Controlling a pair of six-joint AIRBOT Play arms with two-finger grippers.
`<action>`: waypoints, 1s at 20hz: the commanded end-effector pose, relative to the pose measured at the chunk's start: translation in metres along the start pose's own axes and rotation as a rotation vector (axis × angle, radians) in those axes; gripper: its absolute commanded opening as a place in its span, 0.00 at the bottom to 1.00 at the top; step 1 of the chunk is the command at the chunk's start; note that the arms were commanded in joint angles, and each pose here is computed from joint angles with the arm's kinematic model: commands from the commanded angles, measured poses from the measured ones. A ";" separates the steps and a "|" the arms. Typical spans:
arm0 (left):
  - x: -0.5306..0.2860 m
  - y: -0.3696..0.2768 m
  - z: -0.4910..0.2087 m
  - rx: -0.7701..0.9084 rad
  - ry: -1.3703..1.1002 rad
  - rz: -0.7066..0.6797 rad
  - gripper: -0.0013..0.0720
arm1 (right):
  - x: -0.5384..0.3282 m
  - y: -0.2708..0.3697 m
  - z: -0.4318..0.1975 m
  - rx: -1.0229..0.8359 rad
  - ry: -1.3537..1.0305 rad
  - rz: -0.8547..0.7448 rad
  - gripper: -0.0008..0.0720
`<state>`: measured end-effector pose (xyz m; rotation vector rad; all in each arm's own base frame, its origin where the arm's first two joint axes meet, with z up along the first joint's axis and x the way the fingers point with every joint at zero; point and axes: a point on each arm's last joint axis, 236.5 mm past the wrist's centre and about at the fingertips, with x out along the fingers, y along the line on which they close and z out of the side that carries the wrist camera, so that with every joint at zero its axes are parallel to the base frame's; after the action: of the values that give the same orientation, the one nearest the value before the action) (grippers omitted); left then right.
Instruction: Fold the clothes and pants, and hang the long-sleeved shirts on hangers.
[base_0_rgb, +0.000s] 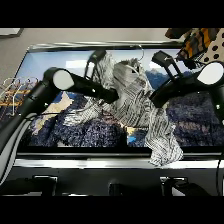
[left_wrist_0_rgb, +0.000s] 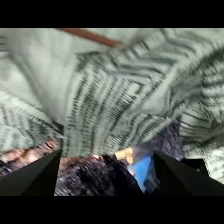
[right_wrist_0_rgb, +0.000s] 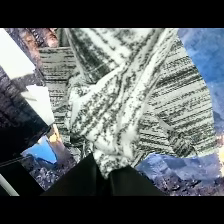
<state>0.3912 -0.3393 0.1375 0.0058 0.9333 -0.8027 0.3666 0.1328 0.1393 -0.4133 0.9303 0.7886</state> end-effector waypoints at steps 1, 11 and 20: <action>-0.045 0.030 0.012 0.028 -0.035 0.038 0.95 | -0.003 0.004 -0.001 -0.170 0.002 0.011 0.05; -0.129 0.128 -0.080 0.216 0.083 0.200 0.94 | 0.003 0.036 -0.004 -0.518 -0.022 0.170 0.05; -0.110 0.131 -0.077 0.544 0.077 0.199 0.94 | 0.015 0.043 -0.014 -0.526 0.003 0.251 0.05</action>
<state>0.3672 -0.1499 0.1217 0.5092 0.8482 -0.8387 0.3341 0.1549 0.1261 -0.7707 0.7731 1.2261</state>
